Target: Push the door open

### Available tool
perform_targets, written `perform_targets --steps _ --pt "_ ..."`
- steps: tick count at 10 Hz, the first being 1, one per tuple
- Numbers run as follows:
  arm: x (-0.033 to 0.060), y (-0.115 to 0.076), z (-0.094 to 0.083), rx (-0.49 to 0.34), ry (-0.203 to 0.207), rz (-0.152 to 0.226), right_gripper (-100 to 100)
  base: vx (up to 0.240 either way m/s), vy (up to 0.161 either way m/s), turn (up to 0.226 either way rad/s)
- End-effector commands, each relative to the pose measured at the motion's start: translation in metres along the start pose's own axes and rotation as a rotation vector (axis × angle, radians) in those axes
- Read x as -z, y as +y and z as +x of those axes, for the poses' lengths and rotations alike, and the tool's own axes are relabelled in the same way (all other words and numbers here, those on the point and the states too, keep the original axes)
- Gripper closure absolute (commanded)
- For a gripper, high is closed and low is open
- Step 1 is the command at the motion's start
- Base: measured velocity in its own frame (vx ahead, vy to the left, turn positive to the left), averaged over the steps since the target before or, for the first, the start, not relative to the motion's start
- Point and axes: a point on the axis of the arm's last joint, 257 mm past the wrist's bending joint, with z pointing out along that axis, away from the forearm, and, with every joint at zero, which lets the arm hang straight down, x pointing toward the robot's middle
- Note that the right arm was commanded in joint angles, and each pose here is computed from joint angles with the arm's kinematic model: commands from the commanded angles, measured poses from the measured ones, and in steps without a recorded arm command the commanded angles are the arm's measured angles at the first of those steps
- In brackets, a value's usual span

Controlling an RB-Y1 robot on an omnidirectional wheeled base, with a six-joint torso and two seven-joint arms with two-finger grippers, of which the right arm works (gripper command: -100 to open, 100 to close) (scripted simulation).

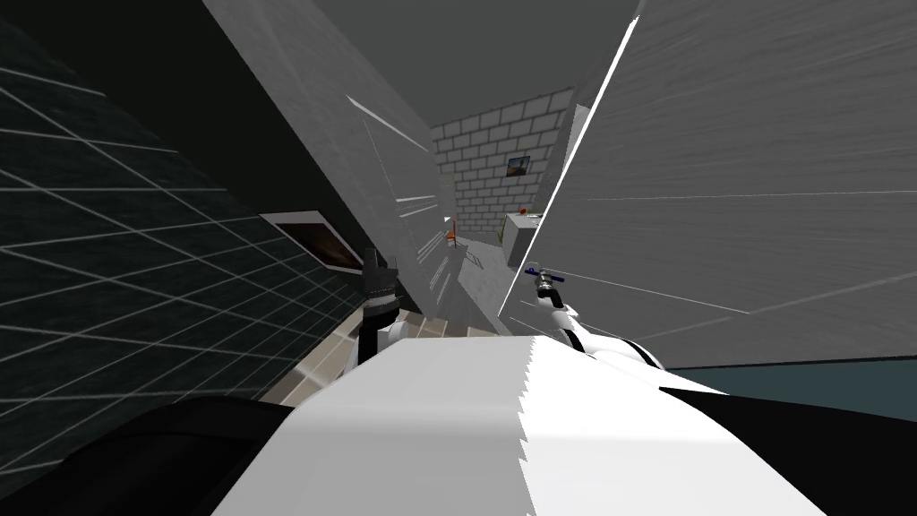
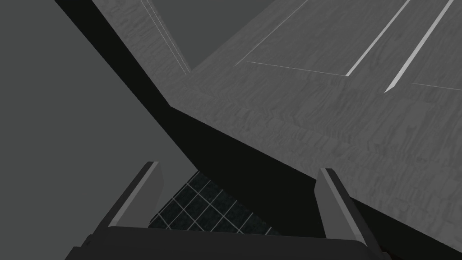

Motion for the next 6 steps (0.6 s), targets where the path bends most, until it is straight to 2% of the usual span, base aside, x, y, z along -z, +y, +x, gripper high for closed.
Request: perform_targets --steps 1,3,4,6 --pt "-0.0001 0.005 -0.018 0.006 -0.036 -0.007 100 0.155 0.032 -0.021" --pt "0.0022 0.004 -0.035 0.006 -0.072 -0.006 100 0.176 0.011 -0.032" --pt "0.0022 0.004 -0.035 0.006 -0.072 -0.006 100 0.138 0.012 -0.030" --pt "0.0022 0.004 -0.035 0.006 -0.072 -0.006 100 0.030 -0.001 0.004"
